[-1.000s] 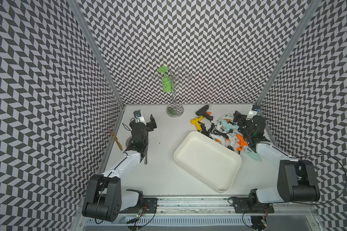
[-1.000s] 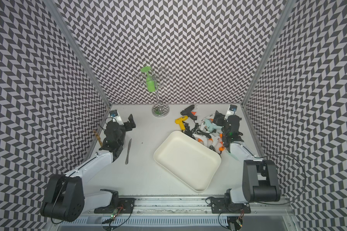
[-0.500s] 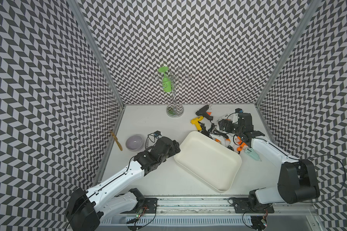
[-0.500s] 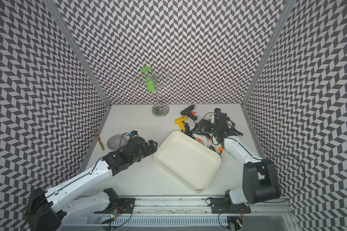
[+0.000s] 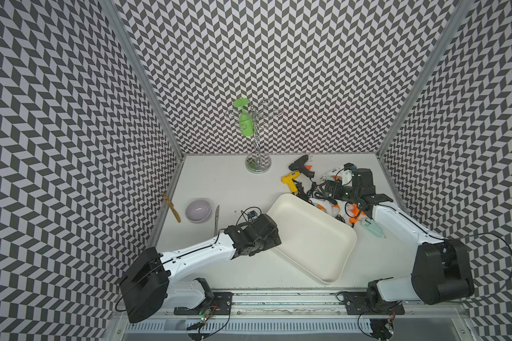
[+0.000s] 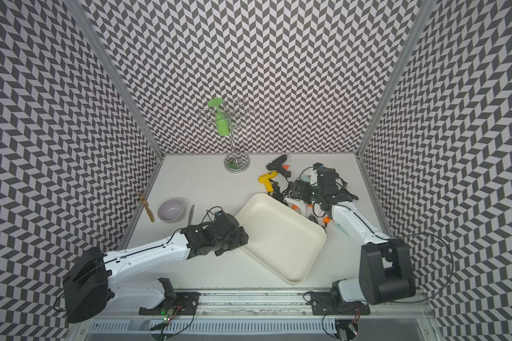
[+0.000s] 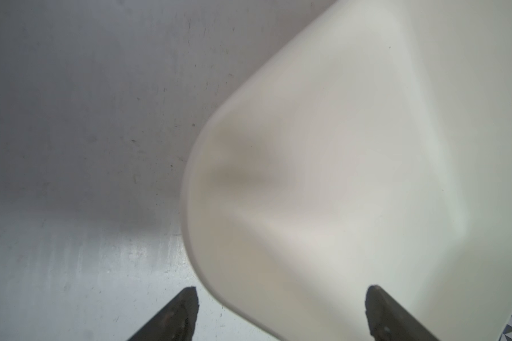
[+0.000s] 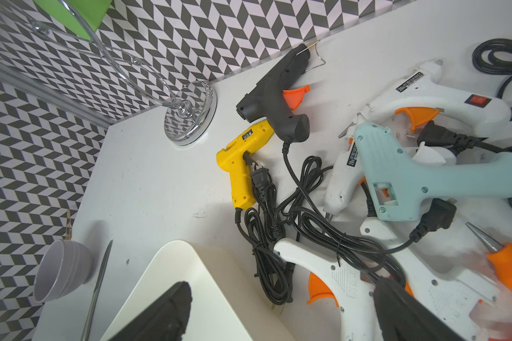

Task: Put the hot melt glue gun into the storage box
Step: Move the storage box to the center of the board.

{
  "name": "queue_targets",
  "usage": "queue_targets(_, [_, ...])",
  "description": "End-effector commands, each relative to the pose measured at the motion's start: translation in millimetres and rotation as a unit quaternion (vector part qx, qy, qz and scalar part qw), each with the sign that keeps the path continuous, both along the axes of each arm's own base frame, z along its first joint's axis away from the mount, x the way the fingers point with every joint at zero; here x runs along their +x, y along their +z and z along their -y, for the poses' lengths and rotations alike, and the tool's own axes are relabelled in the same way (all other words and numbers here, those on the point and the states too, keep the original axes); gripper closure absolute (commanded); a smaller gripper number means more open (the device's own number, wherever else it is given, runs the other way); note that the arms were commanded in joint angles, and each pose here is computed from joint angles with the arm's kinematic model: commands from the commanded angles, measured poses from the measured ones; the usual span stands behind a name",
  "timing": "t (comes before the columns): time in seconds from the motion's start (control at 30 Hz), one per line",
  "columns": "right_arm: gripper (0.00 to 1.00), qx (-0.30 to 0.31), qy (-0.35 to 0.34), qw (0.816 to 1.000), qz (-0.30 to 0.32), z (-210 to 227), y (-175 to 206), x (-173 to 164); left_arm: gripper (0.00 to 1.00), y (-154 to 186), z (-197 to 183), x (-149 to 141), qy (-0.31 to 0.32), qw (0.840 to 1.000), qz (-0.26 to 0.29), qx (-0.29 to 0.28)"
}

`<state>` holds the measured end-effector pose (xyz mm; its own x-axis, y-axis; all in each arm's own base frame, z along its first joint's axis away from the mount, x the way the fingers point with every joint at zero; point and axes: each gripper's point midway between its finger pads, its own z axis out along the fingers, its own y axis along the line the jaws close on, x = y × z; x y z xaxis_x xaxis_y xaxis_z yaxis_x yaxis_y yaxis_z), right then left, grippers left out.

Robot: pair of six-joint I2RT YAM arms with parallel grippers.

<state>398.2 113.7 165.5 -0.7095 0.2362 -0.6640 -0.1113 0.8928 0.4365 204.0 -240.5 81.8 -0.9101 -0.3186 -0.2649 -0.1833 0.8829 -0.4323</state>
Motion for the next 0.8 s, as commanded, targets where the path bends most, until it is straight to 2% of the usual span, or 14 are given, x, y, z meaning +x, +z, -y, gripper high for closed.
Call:
queue_targets(0.0, [0.01,0.005,0.025,1.0,0.01,-9,7,-2,0.18,-7,0,15,0.005,1.0,-0.004,-0.014])
queue_targets(0.17, [0.01,0.021,0.05,0.999,0.001,-18,3,-7,0.44,-9,-20,40,0.024,0.999,0.018,-0.011])
queue_targets(0.33, [0.01,0.033,0.078,0.996,-0.006,-31,3,-12,0.67,2,-54,73,-0.002,0.995,0.052,0.085])
queue_targets(0.43, [0.01,0.04,0.092,0.995,-0.014,-39,-1,-14,0.78,6,-64,94,-0.025,0.993,0.053,0.106])
queue_targets(0.53, [0.01,0.042,0.1,0.994,-0.023,-44,-7,-16,0.86,3,-66,107,-0.056,0.988,0.052,0.132])
queue_targets(0.63, [0.01,0.042,0.109,0.993,-0.028,-50,-10,-18,0.95,-5,-80,122,-0.088,0.978,0.046,0.183])
queue_targets(0.7, [0.01,0.038,0.114,0.992,-0.031,-54,-12,-20,0.98,-8,-95,137,-0.108,0.965,0.049,0.234])
queue_targets(0.77, [0.01,0.022,0.117,0.992,-0.033,-56,-19,-22,0.98,-9,-111,155,-0.137,0.944,0.058,0.296])
